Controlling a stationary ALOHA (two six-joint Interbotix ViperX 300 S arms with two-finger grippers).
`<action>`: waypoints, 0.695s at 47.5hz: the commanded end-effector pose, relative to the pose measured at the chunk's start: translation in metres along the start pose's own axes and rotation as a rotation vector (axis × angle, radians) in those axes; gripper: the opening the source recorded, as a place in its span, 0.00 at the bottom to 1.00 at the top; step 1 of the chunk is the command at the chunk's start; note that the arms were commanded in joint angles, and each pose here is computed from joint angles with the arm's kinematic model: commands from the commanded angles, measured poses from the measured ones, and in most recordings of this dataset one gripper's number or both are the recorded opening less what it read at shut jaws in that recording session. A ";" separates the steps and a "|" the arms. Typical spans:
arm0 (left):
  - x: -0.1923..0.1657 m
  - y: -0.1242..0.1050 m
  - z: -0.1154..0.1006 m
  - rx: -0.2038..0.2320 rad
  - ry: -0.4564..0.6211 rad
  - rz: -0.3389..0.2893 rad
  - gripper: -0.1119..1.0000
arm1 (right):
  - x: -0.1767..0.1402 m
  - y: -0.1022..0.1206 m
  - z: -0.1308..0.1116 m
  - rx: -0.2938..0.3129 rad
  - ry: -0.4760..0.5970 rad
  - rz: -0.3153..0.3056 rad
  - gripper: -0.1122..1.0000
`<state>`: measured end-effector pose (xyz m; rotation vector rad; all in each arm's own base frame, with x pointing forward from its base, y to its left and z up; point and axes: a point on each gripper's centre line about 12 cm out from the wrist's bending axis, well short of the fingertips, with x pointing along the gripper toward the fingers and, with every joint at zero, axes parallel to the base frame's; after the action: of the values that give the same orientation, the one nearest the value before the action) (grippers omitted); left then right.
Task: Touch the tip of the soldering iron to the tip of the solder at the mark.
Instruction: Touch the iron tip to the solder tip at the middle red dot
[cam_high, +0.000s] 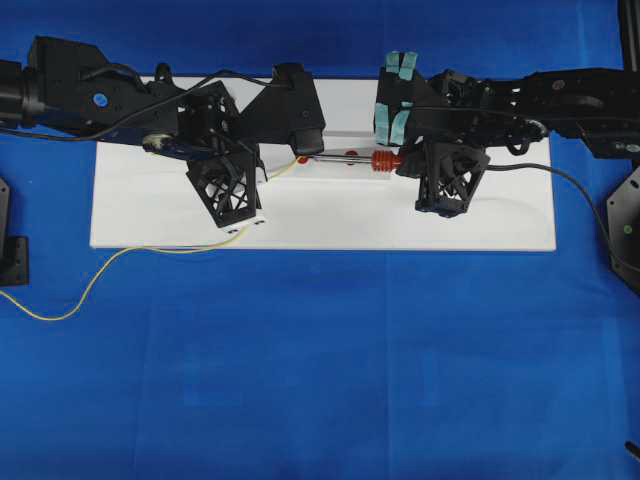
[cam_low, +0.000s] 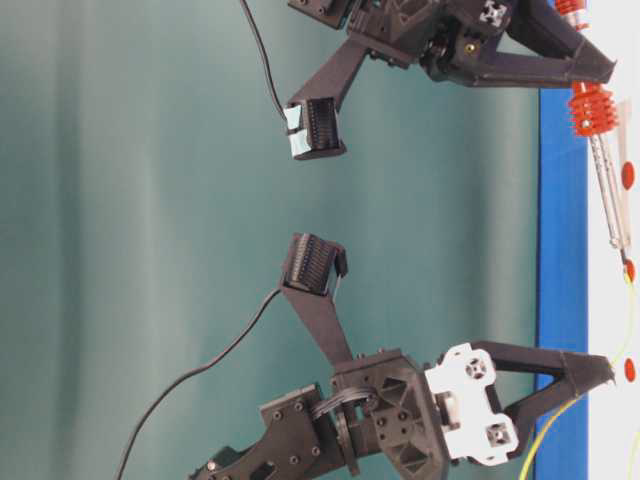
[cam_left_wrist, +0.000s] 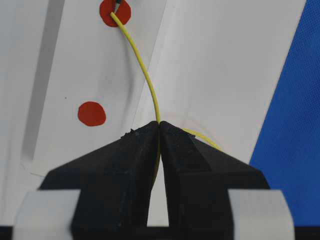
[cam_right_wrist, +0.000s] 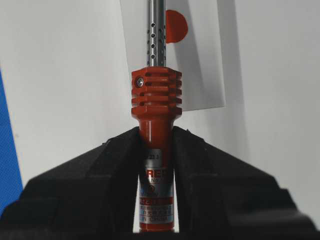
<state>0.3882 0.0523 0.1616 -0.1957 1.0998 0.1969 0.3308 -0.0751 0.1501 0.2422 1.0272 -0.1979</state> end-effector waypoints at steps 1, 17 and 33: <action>-0.007 -0.001 0.005 0.003 -0.024 -0.003 0.13 | -0.005 0.001 0.012 -0.004 -0.040 0.001 0.16; -0.007 -0.001 0.005 0.004 -0.023 -0.003 0.13 | -0.005 0.001 0.011 -0.004 -0.035 0.001 0.16; -0.006 -0.001 0.005 0.006 -0.021 -0.003 0.13 | -0.005 0.001 0.010 -0.002 -0.033 0.002 0.16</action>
<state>0.3881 0.0523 0.1618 -0.1944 1.1030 0.1962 0.3308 -0.0751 0.1496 0.2424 1.0287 -0.1979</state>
